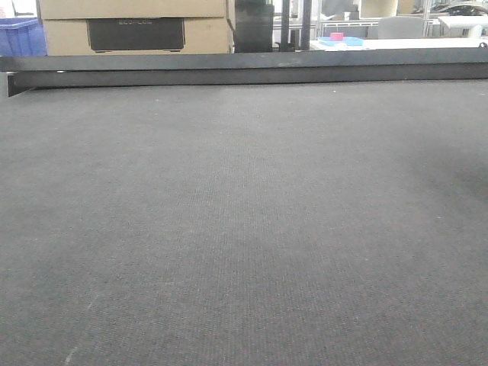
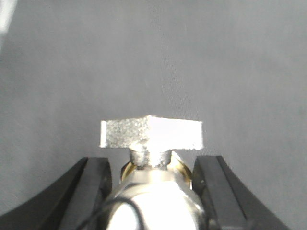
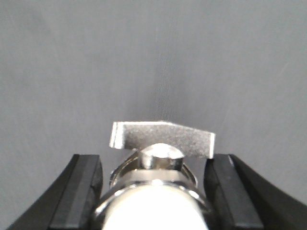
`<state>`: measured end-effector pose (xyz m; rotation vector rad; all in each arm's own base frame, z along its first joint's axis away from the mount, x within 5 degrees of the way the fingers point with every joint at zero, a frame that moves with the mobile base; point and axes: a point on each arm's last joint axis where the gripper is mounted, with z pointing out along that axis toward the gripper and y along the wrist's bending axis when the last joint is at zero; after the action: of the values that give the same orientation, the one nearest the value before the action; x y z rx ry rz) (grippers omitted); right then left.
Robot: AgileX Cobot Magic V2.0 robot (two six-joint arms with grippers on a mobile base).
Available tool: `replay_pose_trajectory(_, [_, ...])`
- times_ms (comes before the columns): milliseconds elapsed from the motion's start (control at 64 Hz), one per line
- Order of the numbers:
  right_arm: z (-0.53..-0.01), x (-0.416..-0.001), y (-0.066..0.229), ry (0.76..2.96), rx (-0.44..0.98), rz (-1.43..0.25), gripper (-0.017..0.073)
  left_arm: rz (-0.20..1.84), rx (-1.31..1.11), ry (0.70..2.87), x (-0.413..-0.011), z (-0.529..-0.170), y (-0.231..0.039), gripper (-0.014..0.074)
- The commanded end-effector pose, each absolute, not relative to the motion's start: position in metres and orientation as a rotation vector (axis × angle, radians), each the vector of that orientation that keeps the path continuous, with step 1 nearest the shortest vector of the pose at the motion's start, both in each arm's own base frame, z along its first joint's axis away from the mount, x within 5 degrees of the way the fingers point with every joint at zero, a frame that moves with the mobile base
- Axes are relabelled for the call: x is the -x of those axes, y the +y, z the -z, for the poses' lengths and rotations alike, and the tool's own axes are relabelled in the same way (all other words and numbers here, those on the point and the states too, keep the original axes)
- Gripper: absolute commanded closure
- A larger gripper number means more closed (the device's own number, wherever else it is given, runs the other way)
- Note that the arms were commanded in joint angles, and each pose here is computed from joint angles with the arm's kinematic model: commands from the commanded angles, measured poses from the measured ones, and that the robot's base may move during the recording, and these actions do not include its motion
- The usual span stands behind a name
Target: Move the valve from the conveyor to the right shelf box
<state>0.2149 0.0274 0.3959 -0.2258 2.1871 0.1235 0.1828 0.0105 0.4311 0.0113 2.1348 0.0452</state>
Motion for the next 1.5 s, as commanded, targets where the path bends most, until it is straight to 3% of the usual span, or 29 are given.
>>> replay_pose_trajectory(0, [-0.427, -0.190, 0.024, 1.982, 0.214, -0.098, 0.0713, -0.077, -0.014, 2.010, -0.167, -0.448, 0.010, 0.0705])
replay_pose_trajectory(422, [-0.465, -0.122, 0.018, 1.724, 0.195, -0.086, 0.0713, -0.080, -0.074, 1.775, -0.113, -0.469, 0.001, 0.0705])
replay_pose_trajectory(1484, [-0.465, -0.121, 0.018, 1.723, 0.195, -0.086, 0.0713, -0.017, -0.007, 1.701, -0.111, -0.465, 0.000, 0.0705])
